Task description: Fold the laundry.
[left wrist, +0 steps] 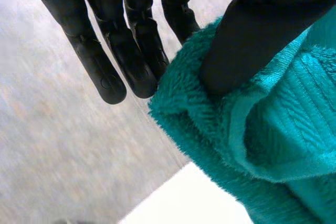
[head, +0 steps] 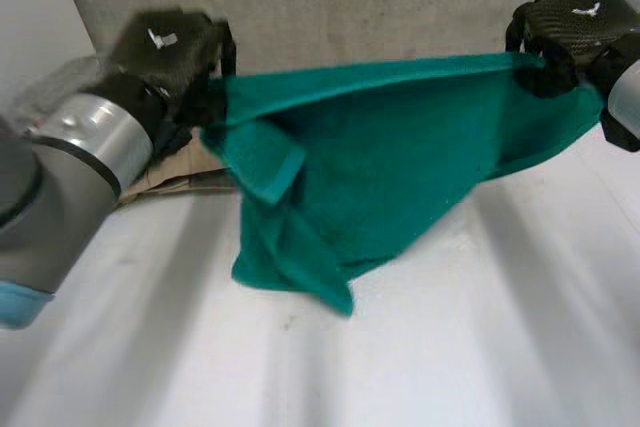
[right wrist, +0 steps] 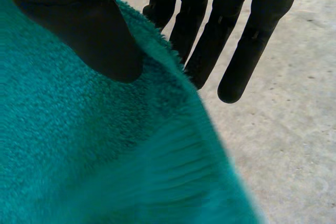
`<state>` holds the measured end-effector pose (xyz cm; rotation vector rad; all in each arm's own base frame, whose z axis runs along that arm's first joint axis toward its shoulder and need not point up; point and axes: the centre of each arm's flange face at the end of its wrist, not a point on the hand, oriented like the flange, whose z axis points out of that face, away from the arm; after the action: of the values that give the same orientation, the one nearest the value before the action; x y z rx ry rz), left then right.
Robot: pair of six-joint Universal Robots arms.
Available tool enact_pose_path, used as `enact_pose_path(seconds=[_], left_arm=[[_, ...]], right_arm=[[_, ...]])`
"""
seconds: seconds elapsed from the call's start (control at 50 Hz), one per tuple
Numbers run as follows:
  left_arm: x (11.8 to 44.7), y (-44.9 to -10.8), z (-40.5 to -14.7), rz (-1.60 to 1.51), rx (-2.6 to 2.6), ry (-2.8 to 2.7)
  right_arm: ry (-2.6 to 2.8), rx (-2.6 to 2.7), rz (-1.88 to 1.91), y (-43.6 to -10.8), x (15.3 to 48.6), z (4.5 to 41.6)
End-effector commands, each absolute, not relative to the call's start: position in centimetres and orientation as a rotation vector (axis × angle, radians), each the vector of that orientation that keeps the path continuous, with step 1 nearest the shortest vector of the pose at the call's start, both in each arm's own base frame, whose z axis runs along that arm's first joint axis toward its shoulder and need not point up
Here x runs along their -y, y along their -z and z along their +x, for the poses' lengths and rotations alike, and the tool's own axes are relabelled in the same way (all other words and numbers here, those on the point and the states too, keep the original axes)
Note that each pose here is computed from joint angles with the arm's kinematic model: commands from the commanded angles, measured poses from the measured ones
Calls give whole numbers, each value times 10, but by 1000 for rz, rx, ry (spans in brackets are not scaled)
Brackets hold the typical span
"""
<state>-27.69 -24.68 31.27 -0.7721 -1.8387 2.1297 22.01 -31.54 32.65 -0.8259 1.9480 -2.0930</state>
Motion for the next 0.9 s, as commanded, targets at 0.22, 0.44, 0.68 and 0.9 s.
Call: enact_pose_path(seconds=[0.22,0.44,0.68,0.9], left_arm=[[280,-186,-300,-1162,2123,-1860],[257,-205,-289,-1054,2205,-1938],[221,-200,-268,-533,2315,-1730],[234,-160,-258,-385,2442,-1542]], right_arm=[[1766,-2313,-1172,-219,289,260],[1755,-2352,-1159,-208,289,255],[1757,-2354,-1154,-201,288,254],[1745,-2361,-1157,-197,286,253]])
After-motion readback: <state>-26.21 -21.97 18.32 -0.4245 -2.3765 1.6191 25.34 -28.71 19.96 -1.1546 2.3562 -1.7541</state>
